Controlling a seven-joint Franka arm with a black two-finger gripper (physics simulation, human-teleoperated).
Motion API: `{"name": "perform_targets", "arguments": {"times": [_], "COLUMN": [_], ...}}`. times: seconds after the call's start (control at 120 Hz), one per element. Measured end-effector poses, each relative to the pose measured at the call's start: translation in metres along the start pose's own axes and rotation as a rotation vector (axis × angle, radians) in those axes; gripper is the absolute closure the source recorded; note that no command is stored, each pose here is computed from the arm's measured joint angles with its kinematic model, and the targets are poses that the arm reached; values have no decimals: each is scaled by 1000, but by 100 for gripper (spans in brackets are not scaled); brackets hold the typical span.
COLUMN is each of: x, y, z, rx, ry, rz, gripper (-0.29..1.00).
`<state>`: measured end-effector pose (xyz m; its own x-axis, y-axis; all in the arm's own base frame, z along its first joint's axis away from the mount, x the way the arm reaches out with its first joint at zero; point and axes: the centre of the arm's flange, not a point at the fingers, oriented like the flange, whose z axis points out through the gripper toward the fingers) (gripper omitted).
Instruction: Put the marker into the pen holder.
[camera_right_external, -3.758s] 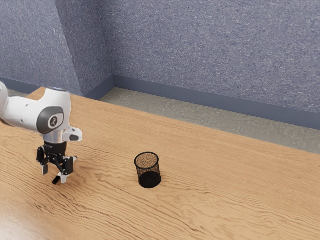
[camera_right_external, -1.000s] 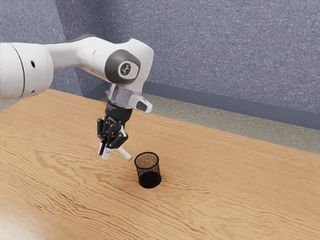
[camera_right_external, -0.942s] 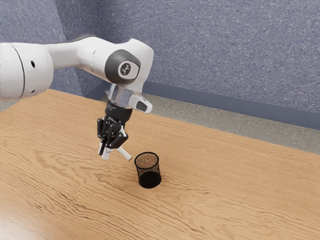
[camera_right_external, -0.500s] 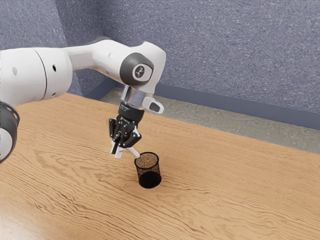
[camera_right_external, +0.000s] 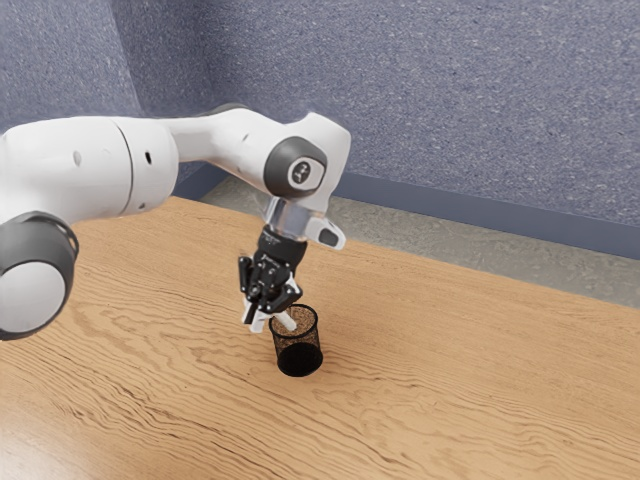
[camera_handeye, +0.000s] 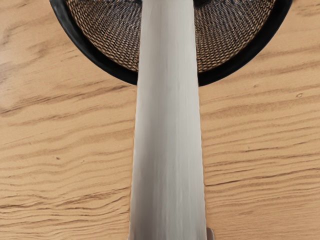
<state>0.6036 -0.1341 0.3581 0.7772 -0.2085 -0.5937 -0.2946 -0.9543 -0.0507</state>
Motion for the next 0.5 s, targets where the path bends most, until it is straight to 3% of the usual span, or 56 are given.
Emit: {"name": "perform_targets", "arguments": {"times": [0.3, 0.5], "x": [25, 26], "y": [1, 2], "z": [11, 9], "rx": [16, 14], "ry": [27, 41], "rz": [-6, -10], "gripper": [71, 31]}}
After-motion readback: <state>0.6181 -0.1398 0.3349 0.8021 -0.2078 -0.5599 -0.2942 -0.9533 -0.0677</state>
